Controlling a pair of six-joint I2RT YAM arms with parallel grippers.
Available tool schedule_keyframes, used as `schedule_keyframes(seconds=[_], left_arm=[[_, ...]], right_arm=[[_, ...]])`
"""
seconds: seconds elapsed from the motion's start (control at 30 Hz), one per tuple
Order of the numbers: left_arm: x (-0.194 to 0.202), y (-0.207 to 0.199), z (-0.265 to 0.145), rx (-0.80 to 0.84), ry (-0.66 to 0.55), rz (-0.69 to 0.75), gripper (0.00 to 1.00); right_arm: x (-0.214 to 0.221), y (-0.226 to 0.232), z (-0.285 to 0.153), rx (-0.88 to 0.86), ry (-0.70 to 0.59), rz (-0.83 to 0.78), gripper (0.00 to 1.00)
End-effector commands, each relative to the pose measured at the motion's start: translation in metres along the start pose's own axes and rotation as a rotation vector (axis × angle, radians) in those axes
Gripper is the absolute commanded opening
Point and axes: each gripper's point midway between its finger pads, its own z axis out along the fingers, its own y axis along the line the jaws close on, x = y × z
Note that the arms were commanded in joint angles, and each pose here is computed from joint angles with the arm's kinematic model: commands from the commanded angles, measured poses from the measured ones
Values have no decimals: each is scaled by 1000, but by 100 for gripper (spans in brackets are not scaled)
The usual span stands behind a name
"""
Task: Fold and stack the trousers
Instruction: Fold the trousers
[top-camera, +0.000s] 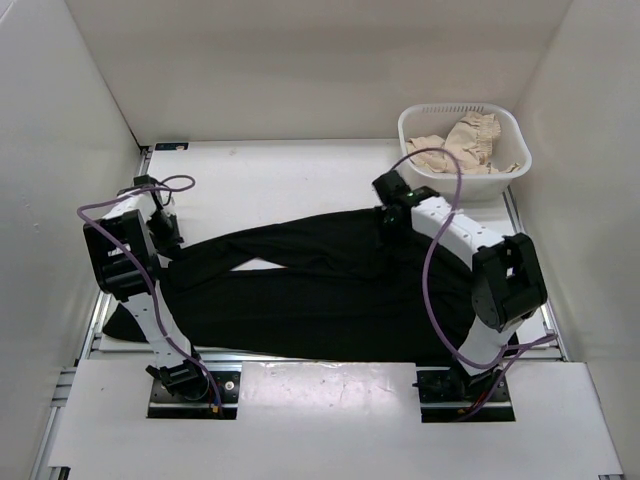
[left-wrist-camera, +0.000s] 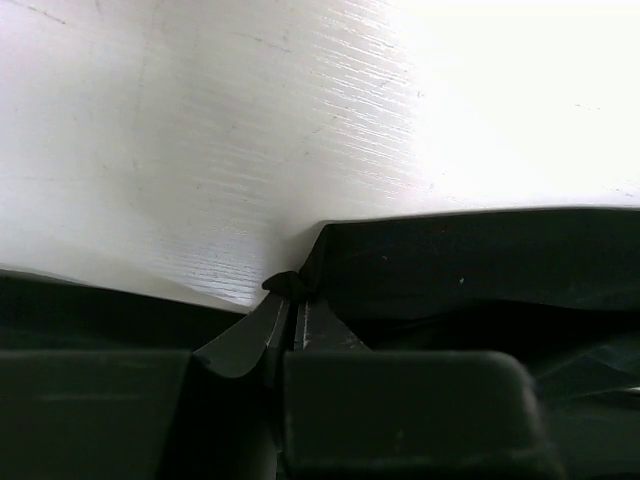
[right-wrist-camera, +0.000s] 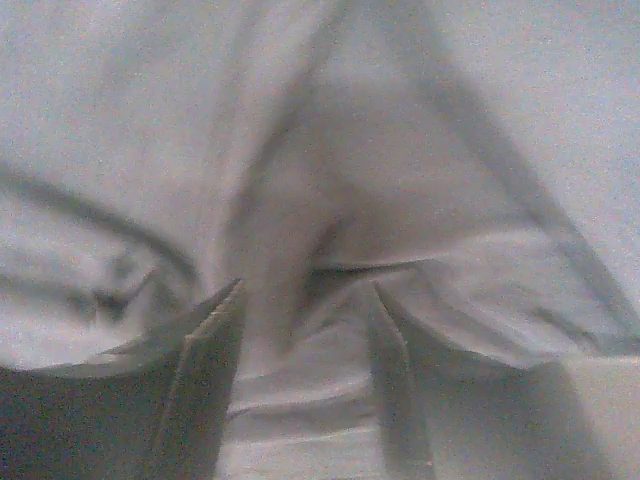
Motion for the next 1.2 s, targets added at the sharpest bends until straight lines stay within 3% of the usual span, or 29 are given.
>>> schedule_keyframes(seconds=[0.0, 0.17, 0.23, 0.33, 0.53, 0.8, 0.87, 0.9, 0.97, 1.0, 1.03, 1.1, 1.17], left_arm=[[8, -7, 1, 34, 33, 0, 14], [-65, -3, -49, 8, -195, 4, 14], [-92, -11, -80, -1, -313, 26, 14], [-104, -24, -102, -13, -378, 60, 14], [-118, -27, -120, -80, -442, 73, 14], [-141, -20, -160, -124, -559, 52, 14], [-147, -14, -165, -135, -582, 39, 14], [-152, -7, -168, -149, -603, 21, 14], [-161, 3, -179, -163, -646, -2, 14], [-165, 9, -174, -176, -638, -13, 14], [-175, 18, -185, -196, -672, -34, 14], [-183, 25, -191, -211, -693, -49, 14], [-192, 26, -211, -219, -744, -59, 14]], right_arm=[[-47, -60, -44, 129, -127, 230, 59], [-23, -167, -45, 316, -47, 579, 77], [-8, -196, -37, 309, -28, 731, 81], [-4, -227, -21, 310, -34, 898, 82], [-7, -262, 13, 457, 21, 1008, 82], [6, -280, 62, 519, 104, 1139, 84], [14, -281, 73, 520, 149, 1147, 79], [17, -284, 74, 526, 164, 1153, 63], [22, -281, 77, 519, 193, 1142, 40], [24, -286, 75, 532, 193, 1136, 22], [22, -290, 70, 551, 174, 1133, 13], [17, -296, 58, 561, 149, 1093, 0], [0, -304, 35, 572, 82, 1066, 0]])
